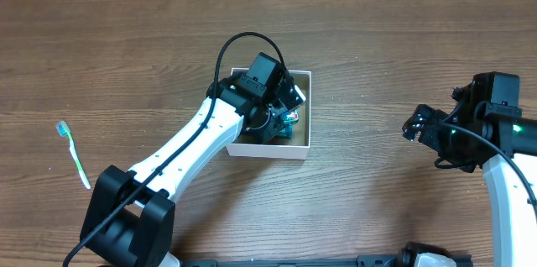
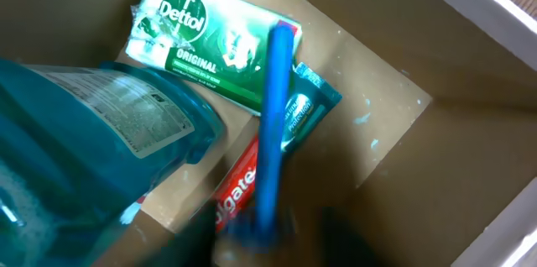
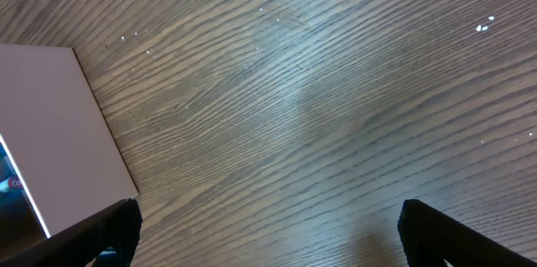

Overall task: Pack container
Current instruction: 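Lower the razor into the box and release it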

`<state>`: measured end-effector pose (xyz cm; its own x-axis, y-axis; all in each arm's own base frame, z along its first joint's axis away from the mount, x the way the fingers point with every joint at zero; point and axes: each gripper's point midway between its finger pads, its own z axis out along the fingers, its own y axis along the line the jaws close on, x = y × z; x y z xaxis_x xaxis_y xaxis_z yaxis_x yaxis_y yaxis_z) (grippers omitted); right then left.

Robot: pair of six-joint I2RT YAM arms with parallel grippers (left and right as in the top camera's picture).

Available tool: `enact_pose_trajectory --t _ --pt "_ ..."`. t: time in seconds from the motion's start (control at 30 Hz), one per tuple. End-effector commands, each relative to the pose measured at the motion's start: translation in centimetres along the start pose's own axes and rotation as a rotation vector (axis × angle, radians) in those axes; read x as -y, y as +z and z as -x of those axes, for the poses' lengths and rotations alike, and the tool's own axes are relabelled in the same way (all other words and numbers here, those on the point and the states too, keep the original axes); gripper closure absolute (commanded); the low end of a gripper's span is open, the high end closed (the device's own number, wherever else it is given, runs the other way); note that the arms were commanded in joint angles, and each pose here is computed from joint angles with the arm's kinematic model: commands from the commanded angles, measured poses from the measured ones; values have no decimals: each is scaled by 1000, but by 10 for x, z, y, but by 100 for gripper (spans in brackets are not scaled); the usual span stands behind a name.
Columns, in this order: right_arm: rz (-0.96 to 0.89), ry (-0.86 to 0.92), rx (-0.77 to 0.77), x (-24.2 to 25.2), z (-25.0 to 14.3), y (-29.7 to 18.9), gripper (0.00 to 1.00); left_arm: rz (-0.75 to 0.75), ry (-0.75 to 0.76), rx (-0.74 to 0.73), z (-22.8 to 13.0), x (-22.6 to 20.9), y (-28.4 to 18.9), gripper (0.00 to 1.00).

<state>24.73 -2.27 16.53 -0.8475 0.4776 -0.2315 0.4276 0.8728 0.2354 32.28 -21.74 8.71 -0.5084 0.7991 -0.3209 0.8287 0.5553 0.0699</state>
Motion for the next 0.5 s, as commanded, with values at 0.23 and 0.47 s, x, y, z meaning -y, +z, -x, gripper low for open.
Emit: enact_pose_trajectory --t 0.23,0.47 --pt "8 -5 13 -1 3 -1 0 259 -249 142 11 -42 -127 0" --pt "8 -5 13 -1 3 -1 0 526 -1041 210 -122 -145 -216 0"
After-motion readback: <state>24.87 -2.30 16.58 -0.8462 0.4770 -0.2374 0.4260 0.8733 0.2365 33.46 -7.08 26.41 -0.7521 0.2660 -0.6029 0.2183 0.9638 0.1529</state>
